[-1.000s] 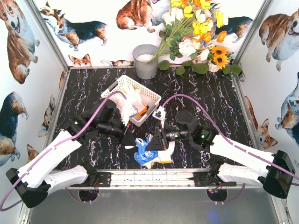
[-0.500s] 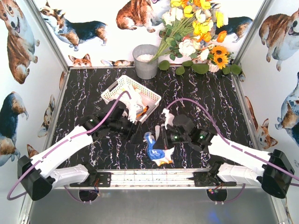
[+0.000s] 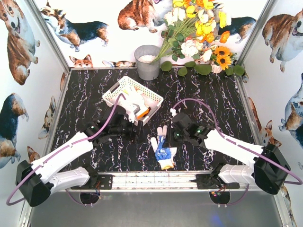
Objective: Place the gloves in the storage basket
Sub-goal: Pick up the glove from the center of the board, then pair the glove with the glove.
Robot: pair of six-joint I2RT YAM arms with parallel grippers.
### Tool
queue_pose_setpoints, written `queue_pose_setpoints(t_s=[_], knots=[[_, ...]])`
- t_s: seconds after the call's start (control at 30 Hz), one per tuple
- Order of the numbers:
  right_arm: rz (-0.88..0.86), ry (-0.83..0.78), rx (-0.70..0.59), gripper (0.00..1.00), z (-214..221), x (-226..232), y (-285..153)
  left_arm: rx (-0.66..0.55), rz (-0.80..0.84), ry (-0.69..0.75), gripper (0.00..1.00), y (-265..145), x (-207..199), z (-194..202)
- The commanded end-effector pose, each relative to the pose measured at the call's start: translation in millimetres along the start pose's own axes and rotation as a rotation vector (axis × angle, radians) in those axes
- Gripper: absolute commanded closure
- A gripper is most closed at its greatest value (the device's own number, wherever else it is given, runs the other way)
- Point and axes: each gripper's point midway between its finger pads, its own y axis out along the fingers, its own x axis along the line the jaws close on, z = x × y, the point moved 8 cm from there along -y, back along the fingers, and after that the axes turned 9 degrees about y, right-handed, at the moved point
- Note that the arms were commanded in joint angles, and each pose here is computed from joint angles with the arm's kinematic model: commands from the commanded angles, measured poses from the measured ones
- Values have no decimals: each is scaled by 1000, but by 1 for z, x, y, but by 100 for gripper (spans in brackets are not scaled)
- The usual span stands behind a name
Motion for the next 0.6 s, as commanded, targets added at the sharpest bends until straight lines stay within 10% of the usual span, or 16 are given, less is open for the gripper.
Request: queue_pose_setpoints(t_s=[0.0, 0.17, 0.37, 0.57], knots=[[-258, -38, -23, 100, -20, 53, -21, -144, -72, -22, 27, -9, 2, -13], [-386, -69, -73, 100, -29, 78, -45, -272, -159, -46, 19, -29, 6, -19], [-53, 99, -118, 100, -35, -6, -7, -274, -158, -96, 11, -24, 10, -5], [118, 107, -49, 44, -40, -44, 5, -209, -124, -130, 8, -11, 11, 7]])
